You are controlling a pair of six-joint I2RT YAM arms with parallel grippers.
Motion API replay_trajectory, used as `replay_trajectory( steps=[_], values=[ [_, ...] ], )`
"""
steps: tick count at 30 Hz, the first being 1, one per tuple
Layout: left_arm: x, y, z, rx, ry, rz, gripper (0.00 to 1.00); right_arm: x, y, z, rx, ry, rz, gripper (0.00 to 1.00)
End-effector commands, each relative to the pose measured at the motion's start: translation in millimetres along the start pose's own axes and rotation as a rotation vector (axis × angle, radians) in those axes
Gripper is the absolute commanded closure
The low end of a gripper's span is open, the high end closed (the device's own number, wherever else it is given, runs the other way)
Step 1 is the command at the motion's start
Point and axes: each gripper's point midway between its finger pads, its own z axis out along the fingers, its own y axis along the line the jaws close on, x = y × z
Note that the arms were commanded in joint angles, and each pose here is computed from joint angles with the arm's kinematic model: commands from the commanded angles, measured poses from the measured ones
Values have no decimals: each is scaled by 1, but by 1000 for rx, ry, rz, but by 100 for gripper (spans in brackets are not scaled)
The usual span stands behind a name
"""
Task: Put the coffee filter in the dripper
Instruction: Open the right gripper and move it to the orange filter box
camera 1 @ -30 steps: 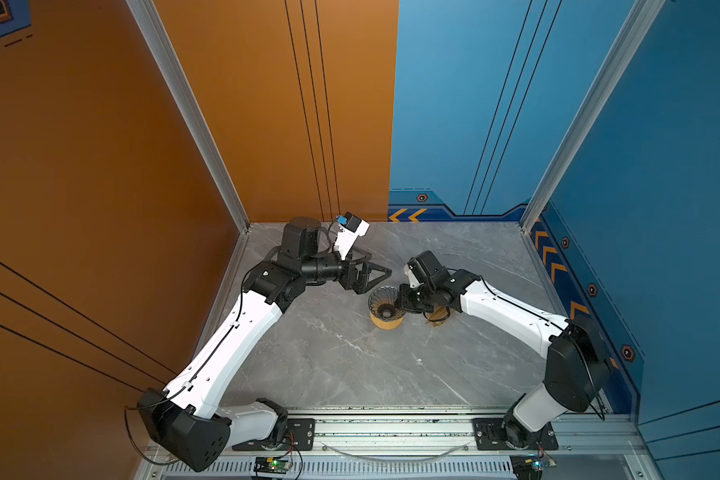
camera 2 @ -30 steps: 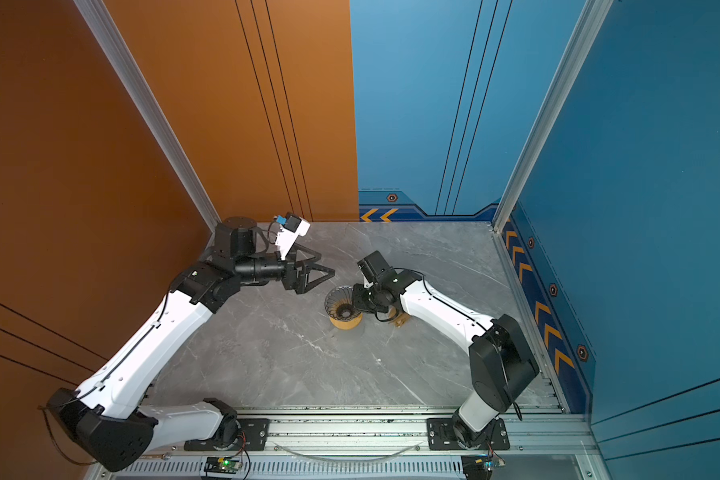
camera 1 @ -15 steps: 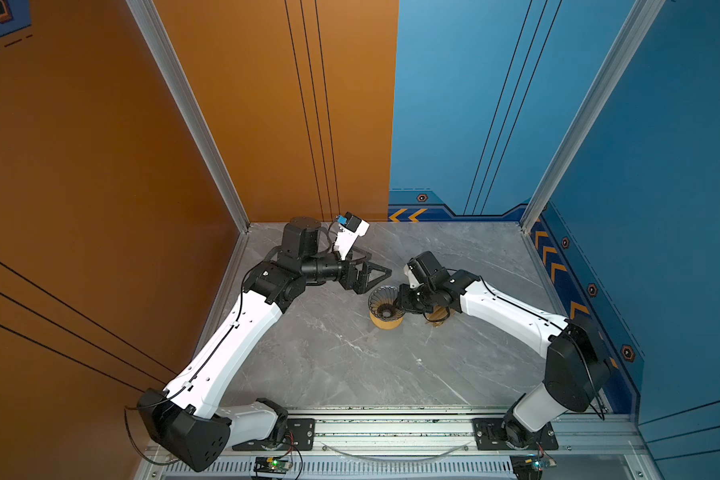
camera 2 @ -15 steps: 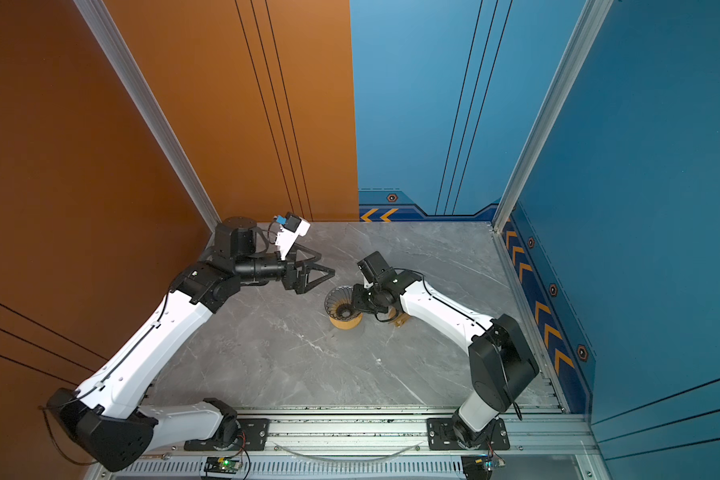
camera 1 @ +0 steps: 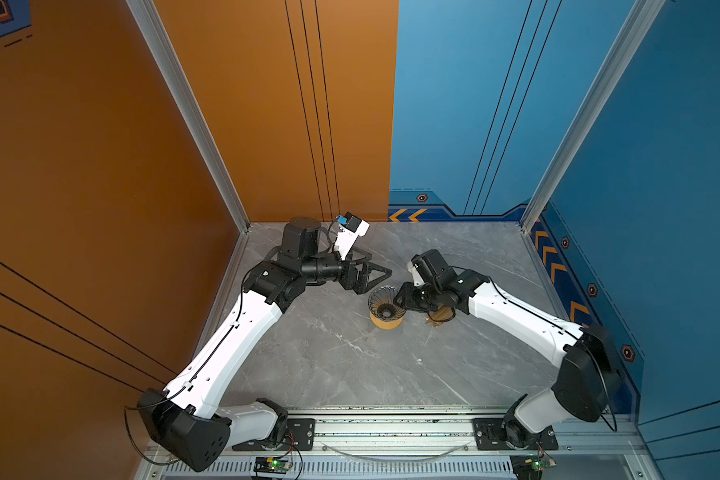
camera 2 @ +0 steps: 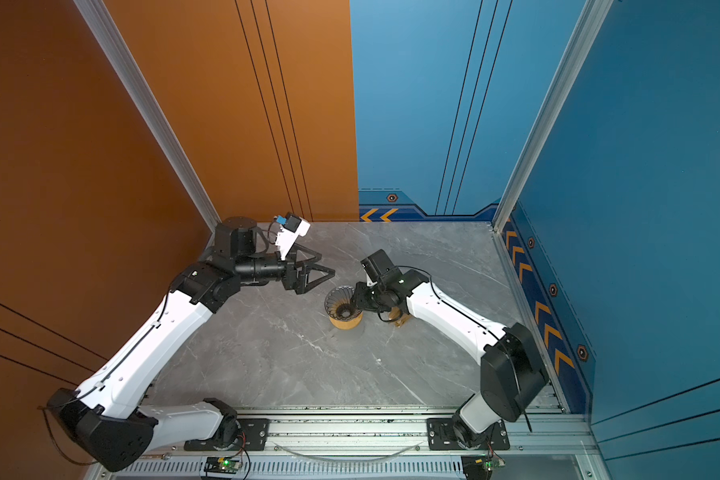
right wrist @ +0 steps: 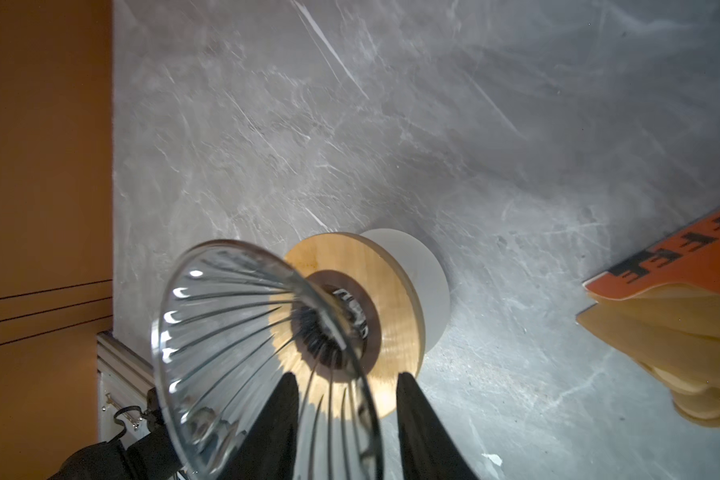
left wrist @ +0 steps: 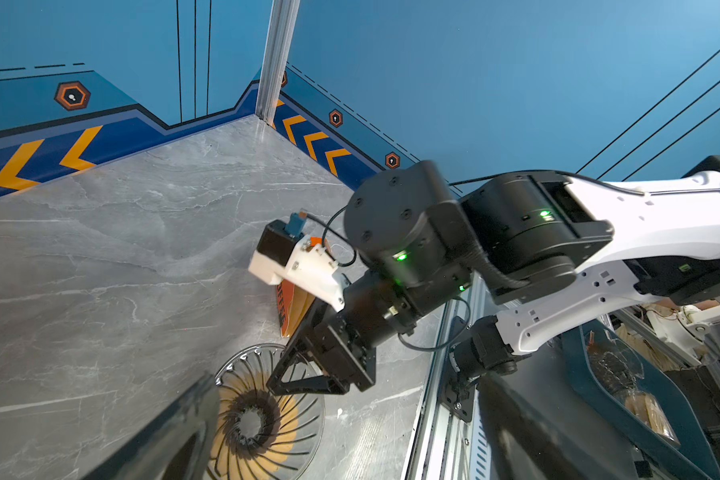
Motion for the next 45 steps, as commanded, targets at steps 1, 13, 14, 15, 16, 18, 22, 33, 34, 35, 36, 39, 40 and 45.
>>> replay_trajectory(
  steps=[1, 13, 14, 15, 16, 18, 22, 33, 34, 35, 36, 39, 40, 45],
  values=[
    [0, -3, 2, 25, -2, -2, 2, -3, -1, -33, 11, -80, -38, 57],
    [4, 3, 10, 28, 10, -30, 2, 18, -53, -98, 142, -265, -39, 62],
    [4, 2, 10, 33, 11, -32, 2, 20, -59, -100, 157, -269, -37, 65],
    [4, 1, 11, 35, 11, -31, 2, 21, -63, -101, 171, -272, -35, 67],
    [4, 1, 10, 34, 11, -31, 2, 21, -69, -102, 188, -275, -29, 69],
    [3, -1, 10, 35, 5, -26, 2, 20, -77, -102, 214, -276, -20, 71],
    [0, -3, 6, 37, -17, -14, 2, 11, -92, -99, 263, -279, 7, 75],
    [-1, -9, 9, 82, -28, -30, 2, -10, -120, -76, 390, -259, 58, 81],
    [-1, -10, 9, 82, -28, -28, 2, -10, -123, -75, 403, -257, 63, 82],
    [-1, -10, 8, 78, -30, -23, 2, -10, -127, -73, 413, -255, 70, 82],
    [0, -11, 9, 79, -29, -23, 2, -11, -130, -72, 418, -258, 78, 82],
    [-1, -14, 9, 90, -29, -22, 2, -15, -139, -69, 423, -258, 103, 83],
    [-1, -15, 9, 92, -28, -21, 2, -18, -141, -68, 424, -264, 104, 84],
    [-2, -16, 7, 92, -32, -16, 2, -27, -150, -67, 428, -252, 106, 88]
  ],
)
